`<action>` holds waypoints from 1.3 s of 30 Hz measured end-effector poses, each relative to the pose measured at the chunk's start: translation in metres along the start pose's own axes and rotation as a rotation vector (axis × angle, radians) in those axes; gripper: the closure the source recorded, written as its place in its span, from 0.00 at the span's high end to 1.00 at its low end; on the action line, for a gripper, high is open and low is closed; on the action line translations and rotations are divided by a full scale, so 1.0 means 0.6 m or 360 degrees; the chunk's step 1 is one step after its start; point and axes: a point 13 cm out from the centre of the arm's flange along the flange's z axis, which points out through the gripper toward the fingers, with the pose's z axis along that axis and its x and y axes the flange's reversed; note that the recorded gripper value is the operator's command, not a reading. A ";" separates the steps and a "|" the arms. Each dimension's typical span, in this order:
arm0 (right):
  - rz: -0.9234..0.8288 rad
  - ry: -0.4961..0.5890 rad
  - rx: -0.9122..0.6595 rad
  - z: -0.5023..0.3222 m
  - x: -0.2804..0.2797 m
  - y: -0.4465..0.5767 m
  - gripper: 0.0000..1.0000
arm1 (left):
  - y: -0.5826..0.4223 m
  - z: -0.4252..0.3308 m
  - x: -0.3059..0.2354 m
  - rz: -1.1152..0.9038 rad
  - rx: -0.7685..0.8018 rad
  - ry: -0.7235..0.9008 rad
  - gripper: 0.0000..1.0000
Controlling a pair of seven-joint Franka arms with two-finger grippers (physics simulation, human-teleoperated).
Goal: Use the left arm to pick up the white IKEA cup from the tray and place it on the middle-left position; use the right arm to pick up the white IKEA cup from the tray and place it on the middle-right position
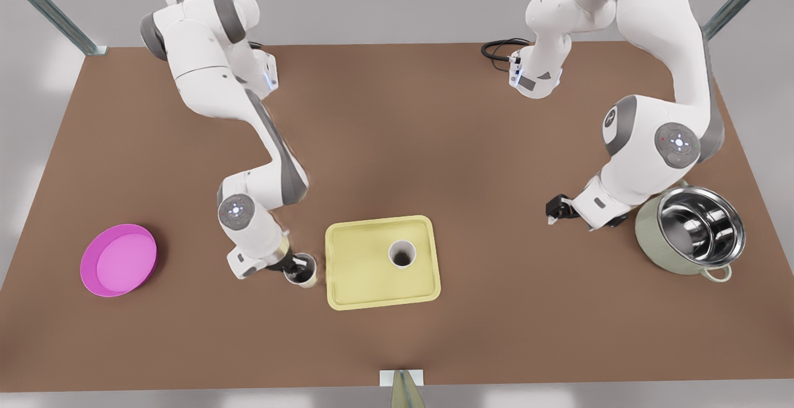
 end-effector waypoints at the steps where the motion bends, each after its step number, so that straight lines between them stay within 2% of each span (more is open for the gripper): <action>1: 0.0042 0.0011 0.0023 -0.018 -0.027 -0.067 0.11 | 0.001 0.005 0.000 -0.0006 -0.0003 0.0006 1.00; 4: 0.0109 0.0077 0.0090 -0.035 -0.073 -0.270 0.11 | 0.004 0.011 0.001 -0.0023 -0.0008 0.0015 1.00; 9: -0.0057 0.0269 0.0185 0.059 -0.053 -0.453 0.12 | 0.004 0.010 -0.001 -0.0043 -0.0011 0.0011 1.00; 13: -0.0269 0.0286 0.0183 0.098 -0.052 -0.484 0.13 | 0.001 0.012 0.000 -0.0054 -0.0012 0.0015 1.00; 16: -0.0414 0.0292 0.0174 0.115 -0.051 -0.488 0.17 | 0.001 0.014 0.001 -0.0062 -0.0012 0.0018 1.00; 18: -0.0496 0.0297 0.0170 0.123 -0.050 -0.489 0.24 | -0.001 0.018 0.001 -0.0064 -0.0013 0.0023 1.00; 20: -0.0566 0.0297 0.0169 0.126 -0.051 -0.491 0.44 | -0.040 0.038 0.001 -0.0009 -0.0028 0.0042 1.00; 22: -0.0623 0.0305 0.0167 0.134 -0.049 -0.493 0.49 | -0.123 0.066 0.008 0.0086 -0.0037 0.0065 1.00; 24: -0.0675 0.0299 0.0160 0.138 -0.050 -0.493 0.49 | -0.215 0.102 0.022 0.0189 -0.0078 0.0080 1.00; 26: -0.0721 0.0291 0.0157 0.138 -0.053 -0.494 0.52 | -0.241 0.124 0.025 0.0180 -0.0102 0.0083 1.00; 27: -0.0742 0.0278 0.0158 0.129 -0.058 -0.495 0.92 | -0.244 0.132 0.024 0.0158 -0.0109 0.0085 1.00; 28: -0.0764 0.0263 0.0158 0.116 -0.064 -0.492 1.00 | -0.245 0.141 0.022 0.0135 -0.0112 0.0087 1.00; 32: -0.0853 0.0214 0.0145 -0.010 -0.081 -0.456 1.00 | -0.296 0.190 0.004 0.0071 -0.0080 0.0065 1.00; 39: -0.0850 0.0041 0.0164 -0.365 -0.057 -0.375 1.00 | -0.448 0.276 0.029 0.0006 -0.0021 0.0015 1.00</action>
